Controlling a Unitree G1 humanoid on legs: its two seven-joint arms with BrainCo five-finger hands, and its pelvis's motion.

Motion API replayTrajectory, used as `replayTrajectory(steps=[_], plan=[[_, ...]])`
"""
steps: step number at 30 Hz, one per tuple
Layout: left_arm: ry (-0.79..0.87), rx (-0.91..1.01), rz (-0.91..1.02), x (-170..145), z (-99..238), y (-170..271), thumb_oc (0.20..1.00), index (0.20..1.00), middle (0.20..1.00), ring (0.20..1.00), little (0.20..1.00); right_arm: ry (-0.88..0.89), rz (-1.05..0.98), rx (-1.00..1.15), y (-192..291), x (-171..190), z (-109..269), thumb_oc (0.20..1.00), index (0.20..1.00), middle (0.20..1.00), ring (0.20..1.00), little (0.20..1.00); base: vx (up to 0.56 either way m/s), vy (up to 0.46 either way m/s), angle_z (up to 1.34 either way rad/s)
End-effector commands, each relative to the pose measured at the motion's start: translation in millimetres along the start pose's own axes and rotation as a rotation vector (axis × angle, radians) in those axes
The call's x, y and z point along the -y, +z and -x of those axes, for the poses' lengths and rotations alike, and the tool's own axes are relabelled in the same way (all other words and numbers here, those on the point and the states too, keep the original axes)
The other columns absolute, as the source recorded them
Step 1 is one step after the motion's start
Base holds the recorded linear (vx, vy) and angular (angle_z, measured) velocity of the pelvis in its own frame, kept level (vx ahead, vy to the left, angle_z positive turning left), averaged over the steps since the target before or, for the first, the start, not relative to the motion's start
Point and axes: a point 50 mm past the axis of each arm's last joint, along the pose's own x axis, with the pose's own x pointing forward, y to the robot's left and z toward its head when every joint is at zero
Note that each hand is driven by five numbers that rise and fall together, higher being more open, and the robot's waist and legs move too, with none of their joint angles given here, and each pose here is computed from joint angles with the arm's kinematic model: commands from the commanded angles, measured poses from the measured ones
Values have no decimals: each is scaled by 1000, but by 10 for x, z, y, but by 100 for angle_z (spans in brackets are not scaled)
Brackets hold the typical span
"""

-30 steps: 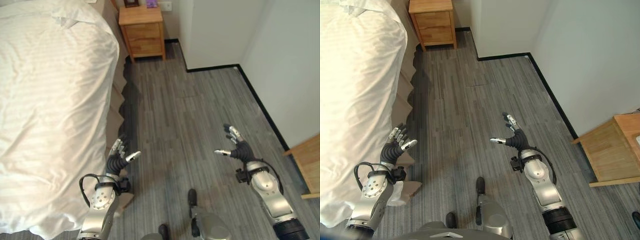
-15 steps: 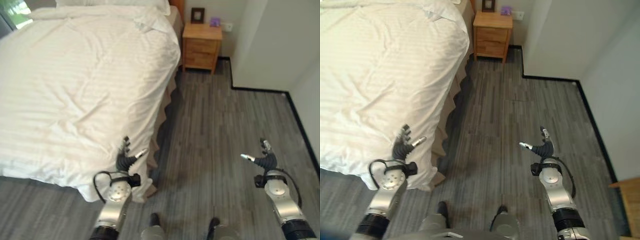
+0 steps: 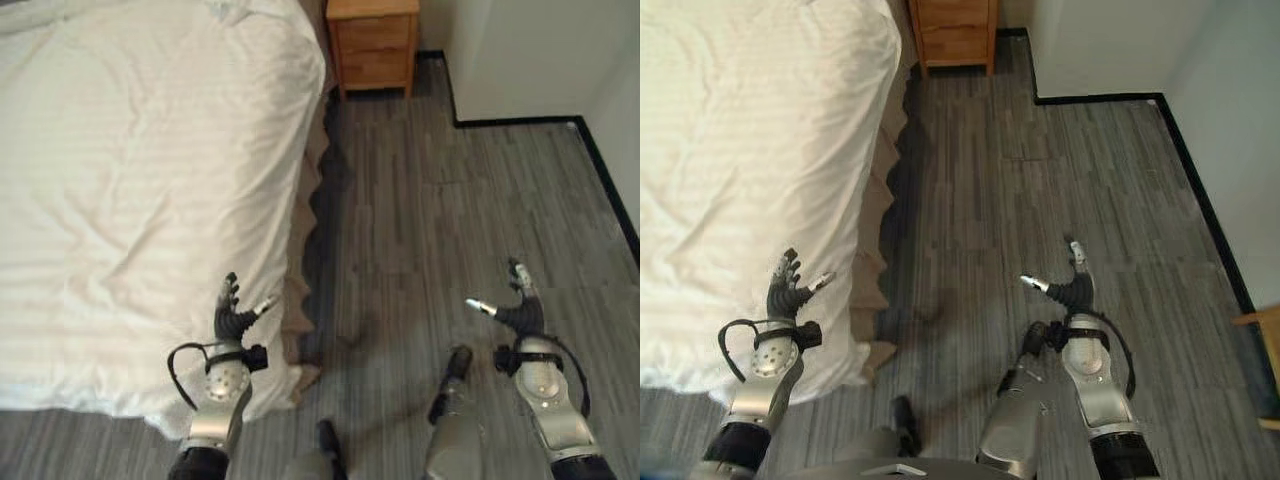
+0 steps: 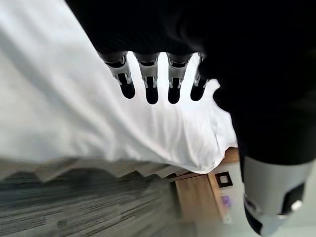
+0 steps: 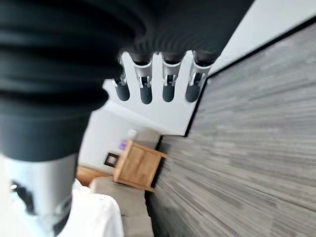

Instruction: Making the bed.

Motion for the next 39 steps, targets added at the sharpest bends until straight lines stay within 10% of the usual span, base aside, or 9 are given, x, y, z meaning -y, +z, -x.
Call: replayTrajectory(steps=[1, 23, 39], plan=[[-68, 174, 45, 116, -87, 357, 1000, 1000, 1000, 1000, 1000, -6, -58, 172, 347, 108, -185, 1000, 1000, 1000, 1000, 1000, 445, -433, -6], [-52, 8, 0, -105, 217, -30, 1000, 1000, 1000, 1000, 1000, 140, 73, 107, 150, -45, -44, 1000, 1000, 1000, 1000, 1000, 764, 13, -39], [-22, 98, 81, -14, 84, 171, 1000, 1000, 1000, 1000, 1000, 121, 63, 94, 144, 19, -71, 1000, 1000, 1000, 1000, 1000, 695, -162, 136]])
